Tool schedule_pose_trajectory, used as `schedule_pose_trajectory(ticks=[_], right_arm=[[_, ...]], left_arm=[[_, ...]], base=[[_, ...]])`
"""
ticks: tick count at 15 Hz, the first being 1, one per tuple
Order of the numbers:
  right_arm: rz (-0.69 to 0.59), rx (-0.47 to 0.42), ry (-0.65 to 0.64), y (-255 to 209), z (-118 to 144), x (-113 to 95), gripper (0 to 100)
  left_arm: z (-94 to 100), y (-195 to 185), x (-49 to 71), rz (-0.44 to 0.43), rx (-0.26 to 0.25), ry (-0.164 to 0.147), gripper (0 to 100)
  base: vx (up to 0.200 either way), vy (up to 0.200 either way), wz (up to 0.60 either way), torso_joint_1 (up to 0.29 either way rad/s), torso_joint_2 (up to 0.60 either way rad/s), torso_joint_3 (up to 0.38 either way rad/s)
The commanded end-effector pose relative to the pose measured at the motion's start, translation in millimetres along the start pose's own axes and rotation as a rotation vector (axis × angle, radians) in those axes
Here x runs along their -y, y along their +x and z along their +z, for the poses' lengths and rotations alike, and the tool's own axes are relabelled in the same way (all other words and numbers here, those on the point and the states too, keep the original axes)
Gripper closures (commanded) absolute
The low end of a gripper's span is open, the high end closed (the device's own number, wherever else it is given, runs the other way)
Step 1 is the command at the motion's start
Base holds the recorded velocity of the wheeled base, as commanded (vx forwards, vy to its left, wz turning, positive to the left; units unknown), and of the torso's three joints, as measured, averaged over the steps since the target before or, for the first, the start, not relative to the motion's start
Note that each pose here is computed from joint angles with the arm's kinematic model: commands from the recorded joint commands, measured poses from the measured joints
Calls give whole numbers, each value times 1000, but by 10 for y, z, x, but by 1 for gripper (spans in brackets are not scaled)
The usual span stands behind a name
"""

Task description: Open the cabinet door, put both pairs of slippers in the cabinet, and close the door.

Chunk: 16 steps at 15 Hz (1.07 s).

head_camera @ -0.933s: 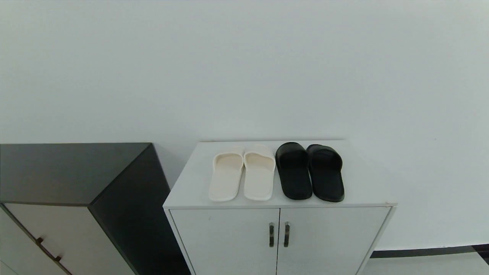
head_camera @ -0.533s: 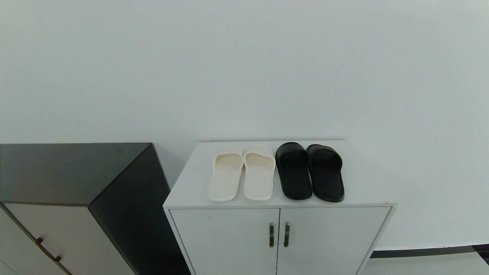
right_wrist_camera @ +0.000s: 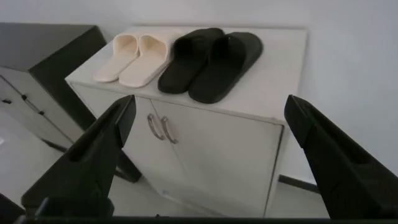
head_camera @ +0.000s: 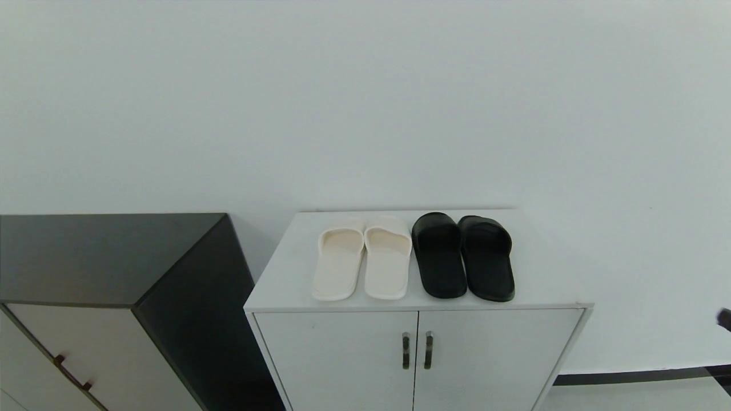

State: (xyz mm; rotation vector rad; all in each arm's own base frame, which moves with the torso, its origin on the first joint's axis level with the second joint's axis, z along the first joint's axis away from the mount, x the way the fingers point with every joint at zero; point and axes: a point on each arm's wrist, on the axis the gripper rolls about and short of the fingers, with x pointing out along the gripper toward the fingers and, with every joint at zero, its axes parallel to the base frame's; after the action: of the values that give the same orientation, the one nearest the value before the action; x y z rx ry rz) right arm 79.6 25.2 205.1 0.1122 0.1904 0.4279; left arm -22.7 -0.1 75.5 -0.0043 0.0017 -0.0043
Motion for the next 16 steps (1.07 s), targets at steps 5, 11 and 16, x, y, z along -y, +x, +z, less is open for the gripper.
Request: schedule_pose_trajectory(ticks=[5, 11, 16], right_arm=[[-108, -146, 64, 1334, 215, -816, 0], [-271, -153, 16, 2050, -16, -1065, 0], [-369, -109, 32, 2584, -255, -990, 0]], left_arm=[[0, 1, 0, 0, -1, 0, 100], [0, 1, 0, 0, -1, -2, 100], [-1, 1, 0, 0, -3, -2, 100]], base=[[0, 0, 0, 0, 0, 0], [0, 0, 0, 0, 0, 0], [0, 0, 0, 0, 0, 0]])
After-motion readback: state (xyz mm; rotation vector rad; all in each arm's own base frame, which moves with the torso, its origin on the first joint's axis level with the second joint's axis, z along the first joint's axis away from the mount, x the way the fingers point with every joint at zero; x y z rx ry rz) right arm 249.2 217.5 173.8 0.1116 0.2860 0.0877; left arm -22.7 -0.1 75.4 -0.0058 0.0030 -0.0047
